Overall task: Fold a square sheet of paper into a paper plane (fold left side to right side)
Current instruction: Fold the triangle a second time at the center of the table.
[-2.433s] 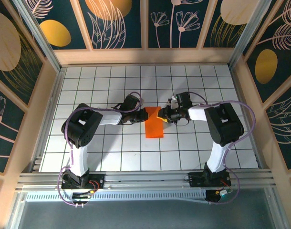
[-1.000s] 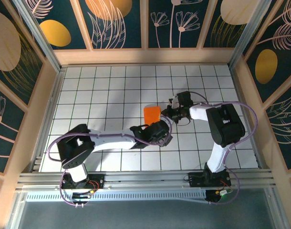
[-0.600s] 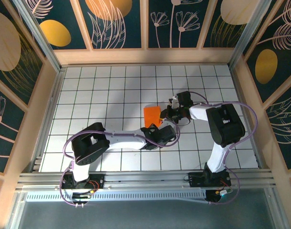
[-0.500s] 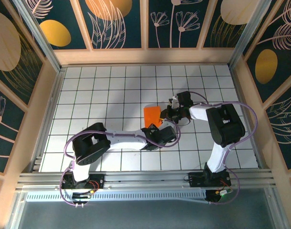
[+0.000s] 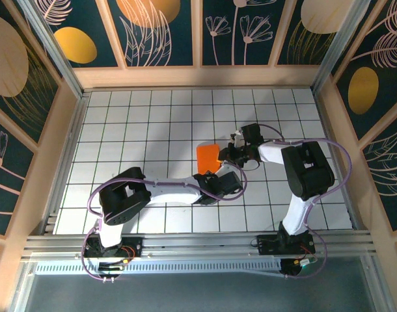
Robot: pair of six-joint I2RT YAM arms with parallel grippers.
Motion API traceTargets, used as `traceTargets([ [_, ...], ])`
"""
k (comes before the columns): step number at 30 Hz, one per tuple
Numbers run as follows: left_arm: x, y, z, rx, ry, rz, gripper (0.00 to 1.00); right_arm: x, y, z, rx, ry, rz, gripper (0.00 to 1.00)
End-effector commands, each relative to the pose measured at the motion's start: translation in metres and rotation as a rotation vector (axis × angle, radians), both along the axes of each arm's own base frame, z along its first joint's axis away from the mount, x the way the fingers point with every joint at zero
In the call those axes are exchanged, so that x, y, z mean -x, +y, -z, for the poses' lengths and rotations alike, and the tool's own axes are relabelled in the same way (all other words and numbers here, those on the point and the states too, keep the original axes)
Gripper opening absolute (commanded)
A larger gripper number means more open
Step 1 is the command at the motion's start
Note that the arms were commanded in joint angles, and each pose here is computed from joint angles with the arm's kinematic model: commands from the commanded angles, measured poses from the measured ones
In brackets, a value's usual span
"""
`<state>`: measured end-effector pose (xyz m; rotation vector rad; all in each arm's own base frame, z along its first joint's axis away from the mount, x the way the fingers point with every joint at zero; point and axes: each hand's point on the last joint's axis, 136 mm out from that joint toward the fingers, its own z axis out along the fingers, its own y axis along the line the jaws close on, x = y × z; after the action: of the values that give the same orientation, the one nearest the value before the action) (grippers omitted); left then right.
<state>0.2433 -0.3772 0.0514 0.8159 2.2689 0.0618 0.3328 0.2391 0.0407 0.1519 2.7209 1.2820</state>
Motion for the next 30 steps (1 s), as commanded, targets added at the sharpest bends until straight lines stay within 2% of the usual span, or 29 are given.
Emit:
traceTargets([
  [1, -0.002, -0.001, -0.016, 0.029, -0.029, -0.010, 0.00, -0.014, -0.001, -0.022, -0.006, -0.083, -0.003, 0.19],
  [8, -0.004, -0.007, -0.027, 0.143, 0.067, -0.018, 0.00, -0.031, -0.018, -0.058, -0.006, -0.243, 0.043, 0.37],
  [14, -0.013, -0.009, -0.037, 0.384, 0.229, -0.013, 0.00, -0.035, -0.058, -0.085, -0.044, -0.340, 0.137, 0.52],
  [19, -0.027, -0.006, -0.043, 0.597, 0.384, -0.024, 0.00, -0.022, -0.088, -0.083, -0.017, -0.352, 0.166, 0.54],
  [20, -0.030, -0.004, -0.042, 0.632, 0.411, -0.032, 0.00, -0.018, -0.089, -0.080, -0.015, -0.348, 0.158, 0.53],
  [24, -0.040, -0.002, -0.050, 0.811, 0.507, -0.029, 0.00, 0.006, -0.085, -0.064, -0.042, -0.302, 0.112, 0.37],
  [30, -0.036, 0.002, -0.032, 0.878, 0.606, -0.045, 0.00, 0.041, -0.059, -0.032, -0.070, -0.199, 0.019, 0.06],
])
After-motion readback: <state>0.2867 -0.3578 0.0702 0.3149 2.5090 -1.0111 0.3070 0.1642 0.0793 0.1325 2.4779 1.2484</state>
